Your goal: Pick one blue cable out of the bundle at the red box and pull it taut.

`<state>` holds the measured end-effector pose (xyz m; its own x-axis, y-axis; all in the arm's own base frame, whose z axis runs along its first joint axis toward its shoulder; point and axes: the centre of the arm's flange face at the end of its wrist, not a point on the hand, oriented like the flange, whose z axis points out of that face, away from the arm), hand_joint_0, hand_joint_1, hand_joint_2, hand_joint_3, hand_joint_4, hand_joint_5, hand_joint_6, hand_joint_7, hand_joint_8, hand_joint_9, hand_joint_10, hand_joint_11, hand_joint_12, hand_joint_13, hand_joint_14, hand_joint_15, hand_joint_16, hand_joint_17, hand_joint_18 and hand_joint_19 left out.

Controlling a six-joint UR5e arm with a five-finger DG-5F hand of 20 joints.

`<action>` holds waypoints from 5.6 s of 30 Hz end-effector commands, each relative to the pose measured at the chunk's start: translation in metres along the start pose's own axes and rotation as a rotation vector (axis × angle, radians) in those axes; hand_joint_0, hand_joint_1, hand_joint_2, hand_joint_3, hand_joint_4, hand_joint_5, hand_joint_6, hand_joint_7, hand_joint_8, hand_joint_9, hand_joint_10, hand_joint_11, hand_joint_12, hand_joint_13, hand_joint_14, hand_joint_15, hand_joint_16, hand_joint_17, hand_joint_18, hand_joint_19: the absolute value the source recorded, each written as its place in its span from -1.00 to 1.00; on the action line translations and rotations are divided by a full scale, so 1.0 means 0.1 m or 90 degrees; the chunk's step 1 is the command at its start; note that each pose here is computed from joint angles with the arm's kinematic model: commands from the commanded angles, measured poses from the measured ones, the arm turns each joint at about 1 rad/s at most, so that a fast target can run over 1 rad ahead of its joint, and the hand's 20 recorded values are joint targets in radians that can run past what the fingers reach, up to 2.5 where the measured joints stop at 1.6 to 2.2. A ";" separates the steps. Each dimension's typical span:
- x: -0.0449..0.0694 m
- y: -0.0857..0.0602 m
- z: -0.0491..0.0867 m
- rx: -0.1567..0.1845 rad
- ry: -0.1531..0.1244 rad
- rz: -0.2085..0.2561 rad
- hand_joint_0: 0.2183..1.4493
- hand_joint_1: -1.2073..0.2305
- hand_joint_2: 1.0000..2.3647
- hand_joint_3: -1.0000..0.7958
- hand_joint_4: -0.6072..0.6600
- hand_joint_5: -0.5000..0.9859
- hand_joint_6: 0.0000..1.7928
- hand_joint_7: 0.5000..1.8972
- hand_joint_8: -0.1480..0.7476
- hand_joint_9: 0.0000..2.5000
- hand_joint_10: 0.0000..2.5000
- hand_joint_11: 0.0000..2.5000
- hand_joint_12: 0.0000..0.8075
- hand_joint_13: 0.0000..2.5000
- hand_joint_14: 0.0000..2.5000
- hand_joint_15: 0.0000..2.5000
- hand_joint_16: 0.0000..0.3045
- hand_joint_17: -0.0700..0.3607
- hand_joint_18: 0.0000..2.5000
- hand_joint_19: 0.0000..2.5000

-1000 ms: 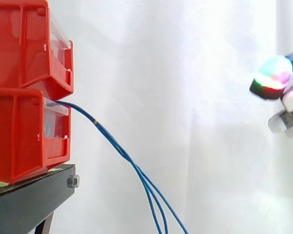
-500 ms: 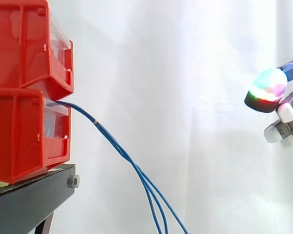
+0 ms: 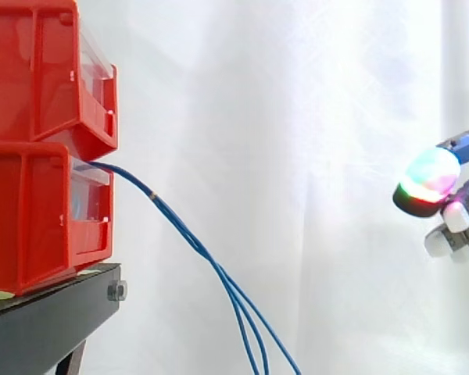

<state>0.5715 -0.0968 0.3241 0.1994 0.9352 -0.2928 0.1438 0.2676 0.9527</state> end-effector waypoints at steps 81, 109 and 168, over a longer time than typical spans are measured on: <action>1.51 -0.76 1.41 -0.094 -0.090 -0.068 -0.49 -0.29 -1.00 -0.44 0.51 -0.53 -0.44 -0.38 0.08 -0.49 -0.99 -0.68 0.03 -0.69 -1.00 -0.97 -0.52 0.09 -0.73 -0.93; 1.32 -0.72 1.76 -0.084 -0.028 -0.013 -0.47 -0.30 -1.00 -0.44 0.47 -0.53 -0.44 -0.17 0.07 -0.49 -0.99 -0.67 0.02 -0.68 -1.00 -0.97 -0.52 0.08 -0.73 -0.93; 1.20 -0.34 2.15 -0.069 -0.017 0.008 -0.38 -0.36 -0.99 -0.31 0.36 -0.58 -0.25 0.01 0.07 -0.46 -0.99 -0.61 0.01 -0.65 -1.00 -0.95 -0.54 0.05 -0.68 -0.93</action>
<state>0.7977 -0.0428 0.2368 0.2212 0.9334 -0.2826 0.0399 0.2808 0.9589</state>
